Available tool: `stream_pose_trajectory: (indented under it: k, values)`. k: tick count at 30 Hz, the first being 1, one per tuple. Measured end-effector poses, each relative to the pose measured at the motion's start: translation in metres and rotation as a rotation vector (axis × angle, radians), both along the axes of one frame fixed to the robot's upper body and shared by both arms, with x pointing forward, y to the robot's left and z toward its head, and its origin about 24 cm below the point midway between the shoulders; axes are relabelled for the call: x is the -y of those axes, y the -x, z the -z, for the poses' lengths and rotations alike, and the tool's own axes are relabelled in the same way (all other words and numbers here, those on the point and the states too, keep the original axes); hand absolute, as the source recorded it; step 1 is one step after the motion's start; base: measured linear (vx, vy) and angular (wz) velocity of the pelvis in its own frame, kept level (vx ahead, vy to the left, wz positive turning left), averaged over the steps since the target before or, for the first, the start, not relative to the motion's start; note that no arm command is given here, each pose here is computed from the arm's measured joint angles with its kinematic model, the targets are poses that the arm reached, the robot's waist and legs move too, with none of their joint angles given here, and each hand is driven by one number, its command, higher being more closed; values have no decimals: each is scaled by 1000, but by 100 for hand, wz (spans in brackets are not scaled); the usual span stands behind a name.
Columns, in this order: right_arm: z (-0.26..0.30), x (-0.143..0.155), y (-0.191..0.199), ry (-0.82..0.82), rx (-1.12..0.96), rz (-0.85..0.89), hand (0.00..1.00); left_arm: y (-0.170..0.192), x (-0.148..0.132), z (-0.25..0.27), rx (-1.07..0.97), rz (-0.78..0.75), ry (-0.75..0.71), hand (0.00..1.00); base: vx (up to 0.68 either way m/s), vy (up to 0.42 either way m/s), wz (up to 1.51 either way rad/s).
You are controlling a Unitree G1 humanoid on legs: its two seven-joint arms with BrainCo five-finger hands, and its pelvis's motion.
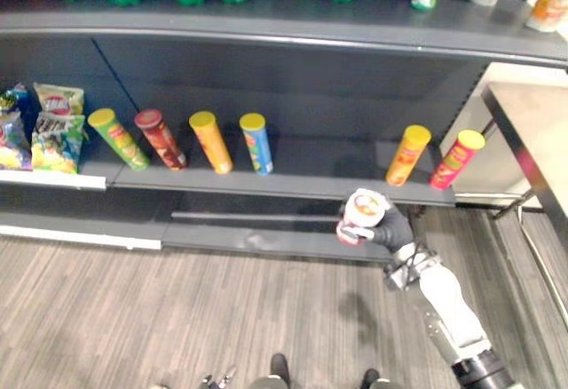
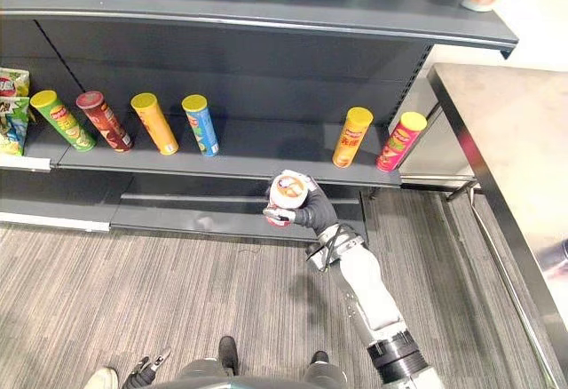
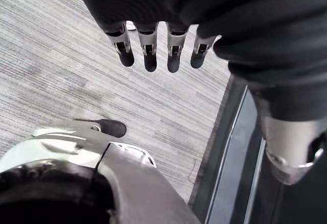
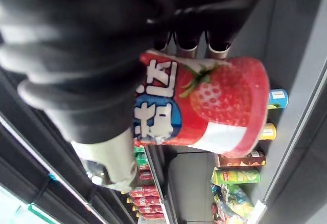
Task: Put the gum and the chips on the shelf.
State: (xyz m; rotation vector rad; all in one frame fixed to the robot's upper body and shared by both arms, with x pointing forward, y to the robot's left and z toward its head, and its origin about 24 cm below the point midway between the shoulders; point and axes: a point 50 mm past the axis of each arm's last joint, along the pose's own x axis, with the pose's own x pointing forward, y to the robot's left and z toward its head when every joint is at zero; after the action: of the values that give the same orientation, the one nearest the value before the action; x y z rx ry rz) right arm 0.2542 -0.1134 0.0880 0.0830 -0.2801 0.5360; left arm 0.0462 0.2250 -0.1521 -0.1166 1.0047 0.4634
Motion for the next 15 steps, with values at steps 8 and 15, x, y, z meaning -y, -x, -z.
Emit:
stream_pose_trajectory:
  k: [8,15]
  values:
    - [-20,3,-21,11,62,49,100,4,-1,1,-29,29,-10,0,-39,-2,0]
    - [-22,8,-33,29,34,65,100,7,-1,1,-41,37,-12,0,33,1,9]
